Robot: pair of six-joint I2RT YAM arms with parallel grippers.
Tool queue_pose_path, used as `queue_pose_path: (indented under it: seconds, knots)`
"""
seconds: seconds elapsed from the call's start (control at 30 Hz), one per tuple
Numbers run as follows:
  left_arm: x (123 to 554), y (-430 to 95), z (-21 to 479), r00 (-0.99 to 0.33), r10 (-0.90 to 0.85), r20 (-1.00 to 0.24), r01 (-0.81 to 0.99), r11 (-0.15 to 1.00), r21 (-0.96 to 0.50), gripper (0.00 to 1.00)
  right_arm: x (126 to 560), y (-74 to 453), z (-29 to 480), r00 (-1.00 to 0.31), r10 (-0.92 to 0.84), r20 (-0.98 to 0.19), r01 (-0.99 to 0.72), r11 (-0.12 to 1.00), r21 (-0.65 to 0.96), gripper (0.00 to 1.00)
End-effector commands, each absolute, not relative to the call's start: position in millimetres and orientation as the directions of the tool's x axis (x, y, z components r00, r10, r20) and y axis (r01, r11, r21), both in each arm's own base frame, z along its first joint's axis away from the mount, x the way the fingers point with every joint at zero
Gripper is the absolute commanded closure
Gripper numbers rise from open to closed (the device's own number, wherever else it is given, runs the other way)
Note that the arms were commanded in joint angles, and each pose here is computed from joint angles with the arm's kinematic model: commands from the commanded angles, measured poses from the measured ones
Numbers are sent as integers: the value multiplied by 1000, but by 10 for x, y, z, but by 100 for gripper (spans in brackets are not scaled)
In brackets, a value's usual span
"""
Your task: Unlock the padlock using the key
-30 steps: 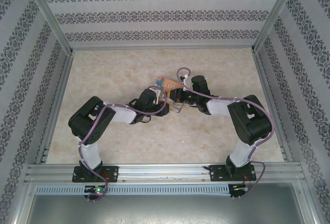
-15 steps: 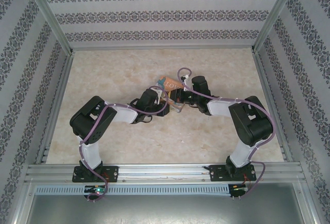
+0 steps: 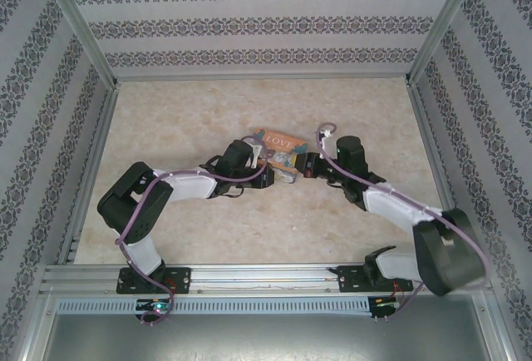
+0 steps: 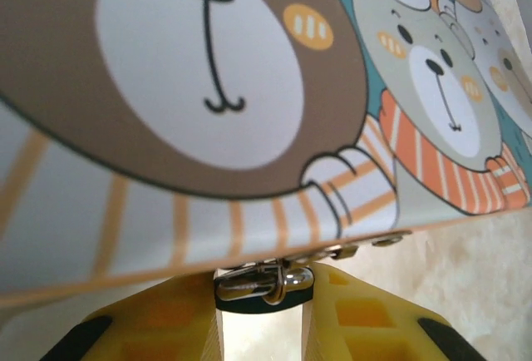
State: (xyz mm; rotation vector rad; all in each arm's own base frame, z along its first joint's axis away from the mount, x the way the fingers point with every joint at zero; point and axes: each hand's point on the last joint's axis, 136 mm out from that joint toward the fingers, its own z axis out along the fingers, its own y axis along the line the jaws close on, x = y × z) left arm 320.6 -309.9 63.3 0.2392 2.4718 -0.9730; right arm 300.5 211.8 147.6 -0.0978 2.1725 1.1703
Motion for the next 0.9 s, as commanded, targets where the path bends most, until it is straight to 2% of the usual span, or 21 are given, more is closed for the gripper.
queue_pose_path:
  seconds: [0.0,0.13,0.37,0.87]
  knots:
    - [3183,-3226,928,-885,-9,-466,335,684,-648,76,2842,1951,1260,-769,206,-605,-339,670,660,100]
    - [3186,-3235,955,-897,-9,-442,317,685,-657,76,2644,1939,1126,-749,167,-641,-366,702,611,100]
    - [3206,-3255,1022,-913,-13,-408,291,680,-673,76,2373,2047,880,-645,24,-764,-472,773,423,100]
    - [3258,-3310,1091,-942,-47,-332,222,653,-724,76,2463,2295,665,-575,-100,-812,-524,807,272,100]
